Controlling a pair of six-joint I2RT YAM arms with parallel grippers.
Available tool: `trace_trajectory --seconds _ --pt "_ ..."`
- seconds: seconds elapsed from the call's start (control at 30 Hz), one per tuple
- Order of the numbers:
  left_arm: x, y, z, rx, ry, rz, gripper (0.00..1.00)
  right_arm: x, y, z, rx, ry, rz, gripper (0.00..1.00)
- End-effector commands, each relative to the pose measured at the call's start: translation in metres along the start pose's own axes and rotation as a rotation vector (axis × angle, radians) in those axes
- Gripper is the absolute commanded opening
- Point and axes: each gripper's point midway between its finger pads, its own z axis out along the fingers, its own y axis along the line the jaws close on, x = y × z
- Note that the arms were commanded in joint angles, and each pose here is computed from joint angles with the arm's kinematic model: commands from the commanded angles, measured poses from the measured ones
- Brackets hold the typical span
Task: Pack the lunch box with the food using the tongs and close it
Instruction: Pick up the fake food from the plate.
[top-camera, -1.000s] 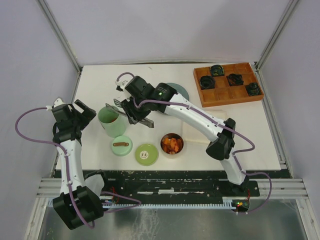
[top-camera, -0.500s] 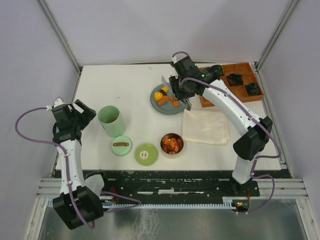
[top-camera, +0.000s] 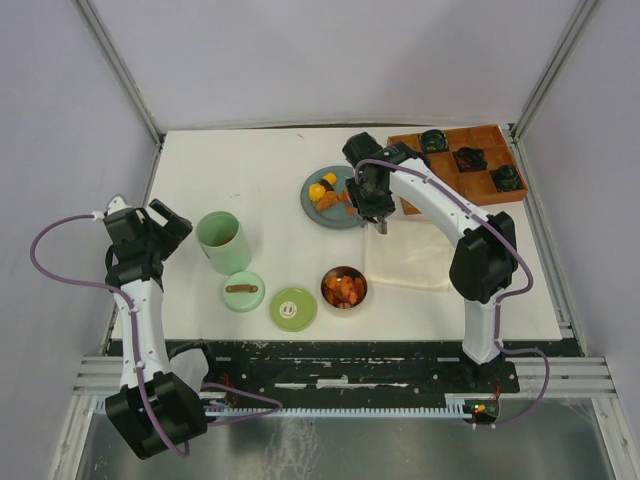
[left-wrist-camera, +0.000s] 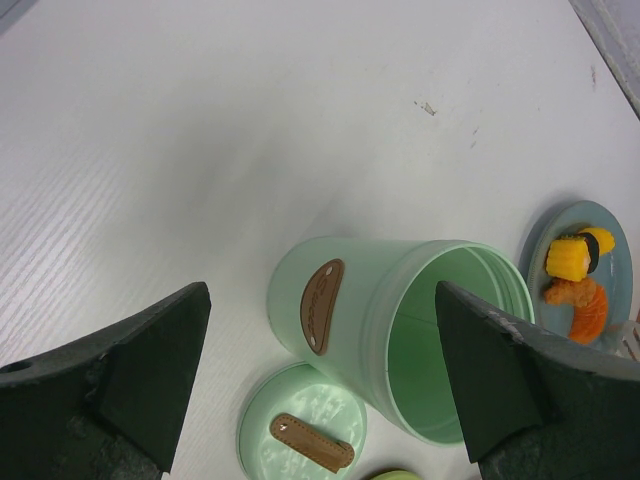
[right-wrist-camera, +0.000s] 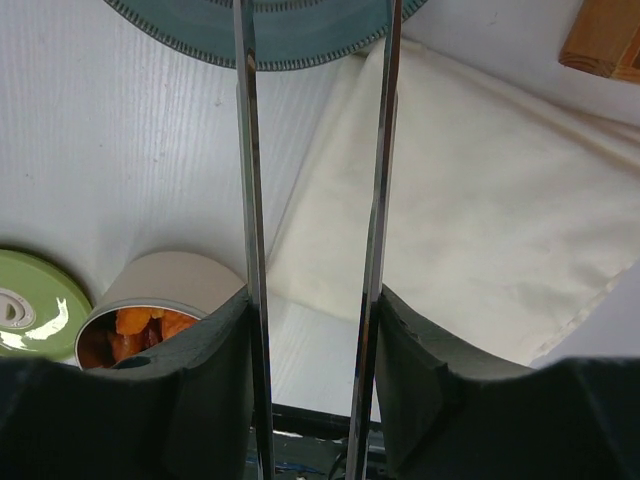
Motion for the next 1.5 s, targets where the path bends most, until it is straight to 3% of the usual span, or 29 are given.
trace_trajectory --seconds 0.0,0.57,1.07,1.47 --pt "-0.011 -0.002 0.0 0.0 -0.041 -0.02 0.99 -0.003 -0.003 0.009 0.017 0.009 -0.002 0.53" --pt "-0.01 -0.003 0.001 0.006 -0.036 -0.02 0.99 -0.005 0.003 0.046 -0.016 0.036 0.043 0.51" --pt "-0.01 -0.003 0.001 0.009 -0.033 -0.02 0.99 -0.014 -0.005 0.029 0.003 -0.042 0.07 0.33" --pt "-0.008 -0.003 0.002 0.009 -0.028 -0.02 0.99 -0.02 -0.009 0.019 0.012 -0.083 0.095 0.29"
